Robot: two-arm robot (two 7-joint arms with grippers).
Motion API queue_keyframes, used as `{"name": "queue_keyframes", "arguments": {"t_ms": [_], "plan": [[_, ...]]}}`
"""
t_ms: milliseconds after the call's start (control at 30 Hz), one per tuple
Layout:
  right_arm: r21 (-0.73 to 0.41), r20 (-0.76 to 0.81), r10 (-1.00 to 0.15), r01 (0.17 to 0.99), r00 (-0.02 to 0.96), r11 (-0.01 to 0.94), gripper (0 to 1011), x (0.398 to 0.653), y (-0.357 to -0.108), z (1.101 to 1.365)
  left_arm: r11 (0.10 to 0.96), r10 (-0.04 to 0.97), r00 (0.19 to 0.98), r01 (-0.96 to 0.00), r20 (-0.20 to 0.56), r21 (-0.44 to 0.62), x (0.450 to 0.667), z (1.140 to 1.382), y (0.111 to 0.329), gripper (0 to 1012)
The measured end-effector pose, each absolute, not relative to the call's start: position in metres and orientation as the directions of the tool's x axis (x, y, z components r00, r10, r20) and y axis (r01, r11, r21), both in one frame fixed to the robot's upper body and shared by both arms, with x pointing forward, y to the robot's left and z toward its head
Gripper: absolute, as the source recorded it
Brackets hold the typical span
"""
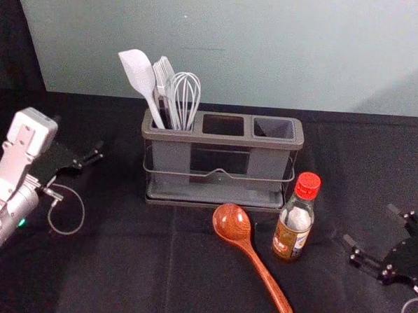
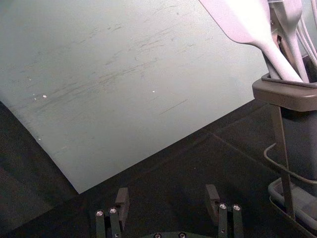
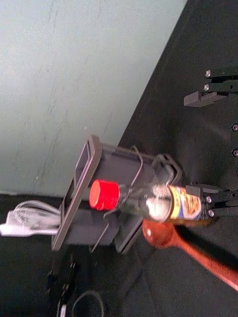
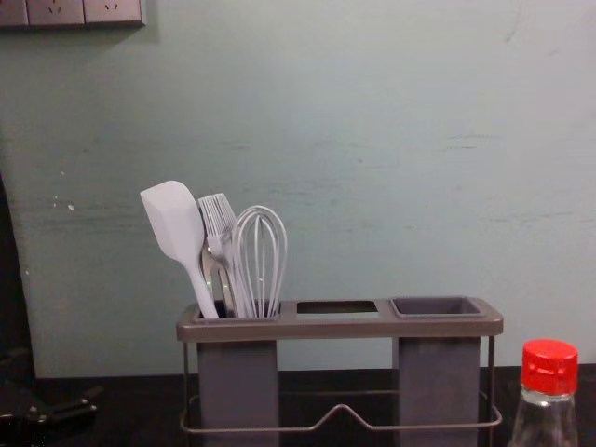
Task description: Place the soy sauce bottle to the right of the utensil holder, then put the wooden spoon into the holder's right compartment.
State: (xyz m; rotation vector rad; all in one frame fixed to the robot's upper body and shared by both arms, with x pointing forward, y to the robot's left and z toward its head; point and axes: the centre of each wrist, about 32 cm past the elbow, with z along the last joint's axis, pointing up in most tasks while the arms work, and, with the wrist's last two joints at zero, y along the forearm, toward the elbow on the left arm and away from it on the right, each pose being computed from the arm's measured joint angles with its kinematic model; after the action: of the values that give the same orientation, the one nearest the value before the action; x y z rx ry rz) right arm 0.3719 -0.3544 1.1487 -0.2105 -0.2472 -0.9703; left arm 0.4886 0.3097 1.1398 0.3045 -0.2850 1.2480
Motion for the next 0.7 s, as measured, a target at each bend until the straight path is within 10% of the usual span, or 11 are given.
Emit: {"name": "queue_keyframes", "arguments": {"t_ms": [700], "plan": [[-0.024, 0.149, -0.702, 0.712, 0.696, 0.702, 1003, 0.409, -0.335, 1.159, 0.287, 0.88, 0.292, -0.955, 0.374, 0.07, 0.489, 1.14, 0.31, 1005]]}}
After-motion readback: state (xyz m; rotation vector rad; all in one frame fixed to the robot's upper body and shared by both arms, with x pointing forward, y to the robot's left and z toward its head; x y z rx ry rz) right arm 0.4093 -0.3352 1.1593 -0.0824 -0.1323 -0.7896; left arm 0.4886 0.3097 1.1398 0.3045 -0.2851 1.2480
